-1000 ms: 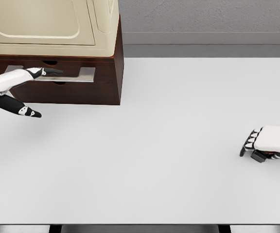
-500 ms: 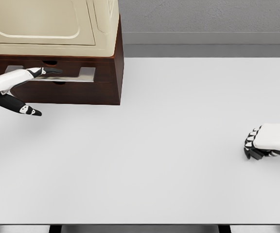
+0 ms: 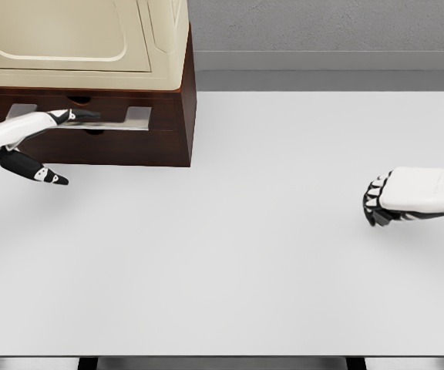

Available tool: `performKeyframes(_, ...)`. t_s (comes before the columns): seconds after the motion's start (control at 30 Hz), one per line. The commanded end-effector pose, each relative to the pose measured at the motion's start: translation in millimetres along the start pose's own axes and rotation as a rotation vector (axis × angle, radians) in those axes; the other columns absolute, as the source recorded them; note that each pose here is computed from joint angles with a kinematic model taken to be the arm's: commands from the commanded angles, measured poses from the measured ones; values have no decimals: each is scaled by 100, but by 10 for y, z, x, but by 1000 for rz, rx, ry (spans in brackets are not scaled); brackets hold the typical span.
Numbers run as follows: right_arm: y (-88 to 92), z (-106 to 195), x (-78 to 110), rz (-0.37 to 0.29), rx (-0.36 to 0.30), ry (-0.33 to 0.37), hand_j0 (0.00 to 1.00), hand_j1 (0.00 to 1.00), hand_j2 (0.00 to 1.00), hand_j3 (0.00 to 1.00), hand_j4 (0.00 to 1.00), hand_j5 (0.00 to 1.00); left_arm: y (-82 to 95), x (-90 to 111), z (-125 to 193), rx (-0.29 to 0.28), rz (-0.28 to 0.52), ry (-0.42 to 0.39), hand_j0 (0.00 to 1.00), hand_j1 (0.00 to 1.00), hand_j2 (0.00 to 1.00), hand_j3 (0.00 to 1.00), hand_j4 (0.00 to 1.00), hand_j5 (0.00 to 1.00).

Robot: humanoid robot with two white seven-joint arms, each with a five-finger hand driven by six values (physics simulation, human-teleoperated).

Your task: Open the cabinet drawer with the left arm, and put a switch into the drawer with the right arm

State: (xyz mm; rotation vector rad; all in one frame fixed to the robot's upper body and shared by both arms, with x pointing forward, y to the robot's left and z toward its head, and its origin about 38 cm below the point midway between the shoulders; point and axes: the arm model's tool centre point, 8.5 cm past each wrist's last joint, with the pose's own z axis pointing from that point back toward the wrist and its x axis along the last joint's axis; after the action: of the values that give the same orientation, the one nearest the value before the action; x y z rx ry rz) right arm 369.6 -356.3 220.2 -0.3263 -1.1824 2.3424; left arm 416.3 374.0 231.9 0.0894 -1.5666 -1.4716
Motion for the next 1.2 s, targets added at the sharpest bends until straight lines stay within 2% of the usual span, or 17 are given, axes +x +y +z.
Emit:
performKeyframes(0.0,-46,-36,9,0,-17,-8,45,45,45,45,45,45,-8,-7,3,-7,10,4,95,95,95,95,95,95)
performKeyframes(0.53,-286,-105,0,18,-69,-26,45,45,45,45,45,45,-5,44,8,-40,9,-15,93,93,93,93,93,93)
performKeyframes(0.8,-503,-171,13,28,-117,-50,45,45,45,45,45,45,26,86,46,-43,1,-22,91,91,91,91,91,91)
performKeyframes(1.07,-686,-107,-16,26,-162,-47,45,45,45,45,45,45,14,151,41,-56,-3,-40,91,91,91,91,91,91)
performKeyframes(1.17,-842,-69,-32,41,-201,-42,45,45,45,45,45,45,-28,150,27,-68,2,-41,91,91,91,91,91,91)
